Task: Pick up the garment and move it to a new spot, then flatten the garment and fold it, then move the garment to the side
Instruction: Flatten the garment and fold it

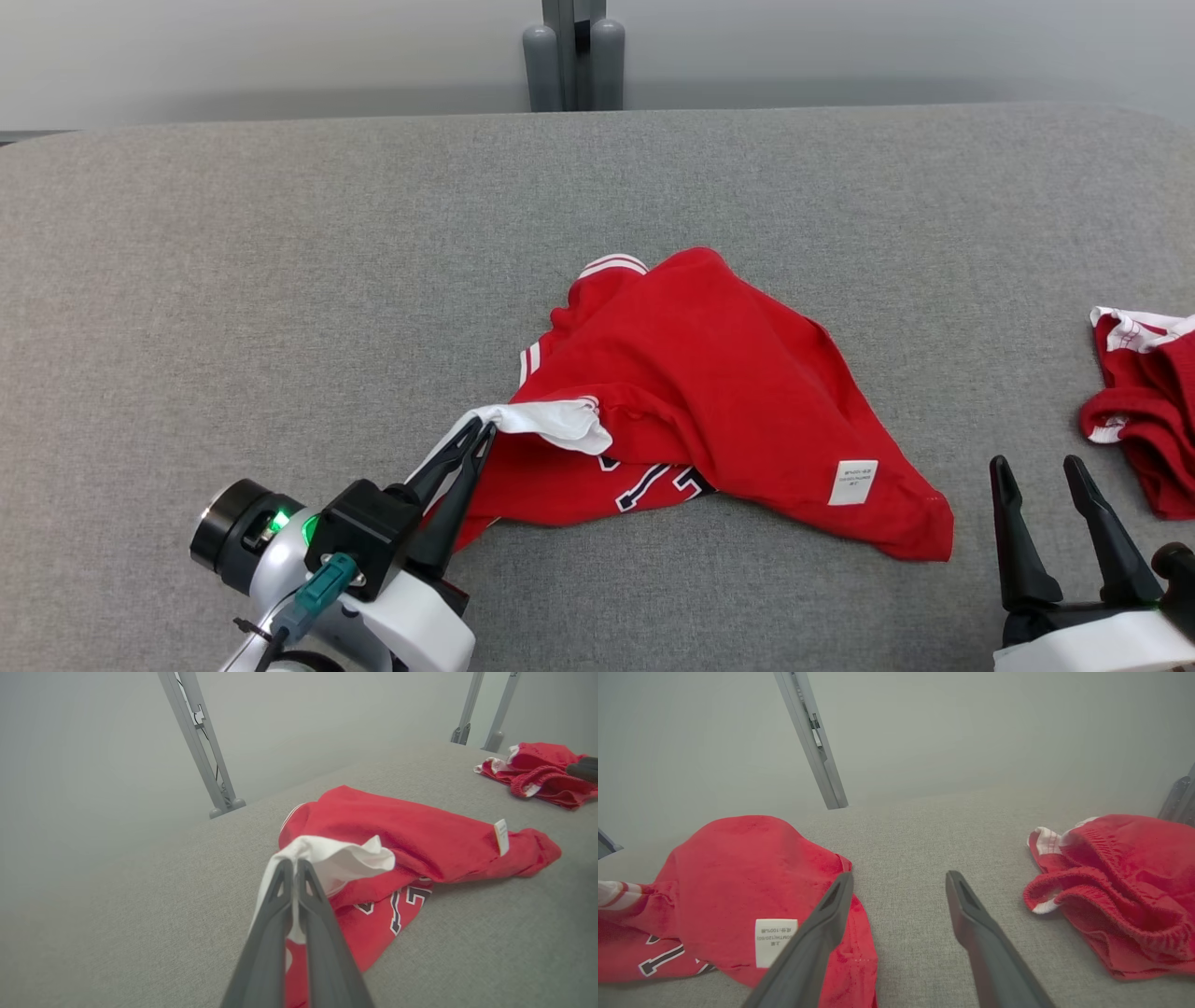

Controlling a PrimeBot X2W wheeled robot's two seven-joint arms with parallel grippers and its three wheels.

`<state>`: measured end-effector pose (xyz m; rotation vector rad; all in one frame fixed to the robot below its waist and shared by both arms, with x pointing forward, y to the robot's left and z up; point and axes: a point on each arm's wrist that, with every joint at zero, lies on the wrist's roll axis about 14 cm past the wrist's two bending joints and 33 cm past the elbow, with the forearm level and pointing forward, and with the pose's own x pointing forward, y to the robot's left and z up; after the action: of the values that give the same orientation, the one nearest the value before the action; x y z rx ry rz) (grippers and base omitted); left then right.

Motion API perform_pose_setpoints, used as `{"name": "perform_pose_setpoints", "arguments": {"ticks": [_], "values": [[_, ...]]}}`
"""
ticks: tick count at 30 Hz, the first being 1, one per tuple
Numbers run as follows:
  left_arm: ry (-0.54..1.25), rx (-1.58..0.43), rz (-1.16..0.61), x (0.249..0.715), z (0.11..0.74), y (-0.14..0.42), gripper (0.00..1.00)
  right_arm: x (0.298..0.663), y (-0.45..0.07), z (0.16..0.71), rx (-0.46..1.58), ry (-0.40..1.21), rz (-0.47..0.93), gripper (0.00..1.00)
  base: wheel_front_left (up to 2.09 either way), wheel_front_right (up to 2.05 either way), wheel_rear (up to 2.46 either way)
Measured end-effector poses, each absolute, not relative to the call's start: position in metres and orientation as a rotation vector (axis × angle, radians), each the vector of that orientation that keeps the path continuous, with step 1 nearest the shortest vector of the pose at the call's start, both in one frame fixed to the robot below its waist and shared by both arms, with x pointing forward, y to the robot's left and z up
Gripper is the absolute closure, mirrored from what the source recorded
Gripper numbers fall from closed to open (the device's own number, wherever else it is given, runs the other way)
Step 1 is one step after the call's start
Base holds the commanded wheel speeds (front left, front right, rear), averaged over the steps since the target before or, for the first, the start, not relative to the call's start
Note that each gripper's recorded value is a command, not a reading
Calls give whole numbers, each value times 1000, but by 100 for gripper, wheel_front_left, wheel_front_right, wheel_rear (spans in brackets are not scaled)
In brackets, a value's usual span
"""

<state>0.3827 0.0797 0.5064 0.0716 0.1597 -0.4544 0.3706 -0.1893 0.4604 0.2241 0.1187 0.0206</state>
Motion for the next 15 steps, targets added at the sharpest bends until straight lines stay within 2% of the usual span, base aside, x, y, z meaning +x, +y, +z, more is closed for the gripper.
{"name": "perform_pose_setpoints", "arguments": {"ticks": [15], "values": [[180, 75, -447, 374, 502, 82, 100, 366, -188, 470, 186, 90, 32, 0, 0, 0, 0]]}}
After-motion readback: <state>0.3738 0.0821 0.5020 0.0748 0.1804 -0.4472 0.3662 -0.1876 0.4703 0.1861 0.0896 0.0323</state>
